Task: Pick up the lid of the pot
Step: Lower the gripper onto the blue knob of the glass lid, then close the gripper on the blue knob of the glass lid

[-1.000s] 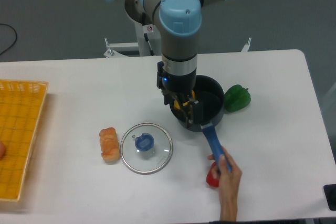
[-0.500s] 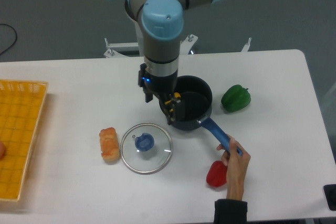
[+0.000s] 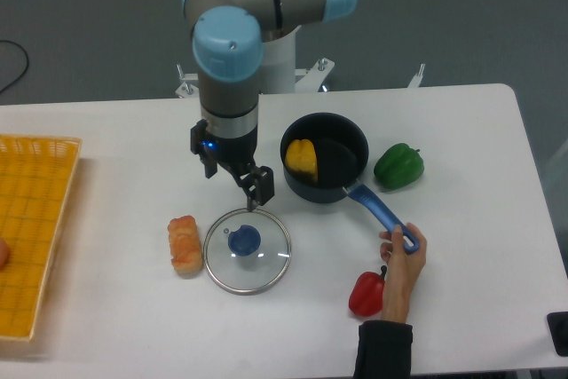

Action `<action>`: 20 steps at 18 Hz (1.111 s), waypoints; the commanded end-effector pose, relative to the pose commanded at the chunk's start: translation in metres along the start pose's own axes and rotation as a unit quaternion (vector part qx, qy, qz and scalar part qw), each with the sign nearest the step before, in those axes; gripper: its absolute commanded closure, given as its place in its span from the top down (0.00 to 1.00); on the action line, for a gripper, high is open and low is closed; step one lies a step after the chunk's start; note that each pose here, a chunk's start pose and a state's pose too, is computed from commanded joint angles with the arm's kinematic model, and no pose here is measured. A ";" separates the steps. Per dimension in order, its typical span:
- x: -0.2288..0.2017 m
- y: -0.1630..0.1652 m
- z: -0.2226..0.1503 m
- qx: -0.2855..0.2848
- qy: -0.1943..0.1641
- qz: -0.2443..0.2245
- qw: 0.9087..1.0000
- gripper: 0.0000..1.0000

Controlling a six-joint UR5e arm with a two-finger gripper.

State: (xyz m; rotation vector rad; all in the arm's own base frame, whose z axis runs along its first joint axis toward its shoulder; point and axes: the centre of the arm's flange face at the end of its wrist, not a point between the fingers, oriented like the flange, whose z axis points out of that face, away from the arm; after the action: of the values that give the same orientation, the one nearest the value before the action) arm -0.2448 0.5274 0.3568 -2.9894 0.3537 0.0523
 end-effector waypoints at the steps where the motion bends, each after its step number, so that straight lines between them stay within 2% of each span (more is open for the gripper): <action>1: 0.004 -0.006 0.011 -0.008 0.004 0.008 1.000 1.00; 5: 0.012 -0.031 0.041 -0.084 -0.033 0.059 0.994 1.00; 9: 0.007 -0.041 0.067 -0.100 -0.023 0.072 0.992 1.00; 13: -0.004 -0.038 0.080 -0.106 -0.009 0.123 0.987 1.00; 16: -0.009 -0.035 0.101 -0.115 0.003 0.126 0.985 1.00; 20: -0.012 -0.027 0.112 -0.114 0.000 0.118 0.986 1.00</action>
State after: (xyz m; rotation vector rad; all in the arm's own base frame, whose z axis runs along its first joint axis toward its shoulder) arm -0.2520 0.5709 0.2502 -3.1514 0.7494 0.1244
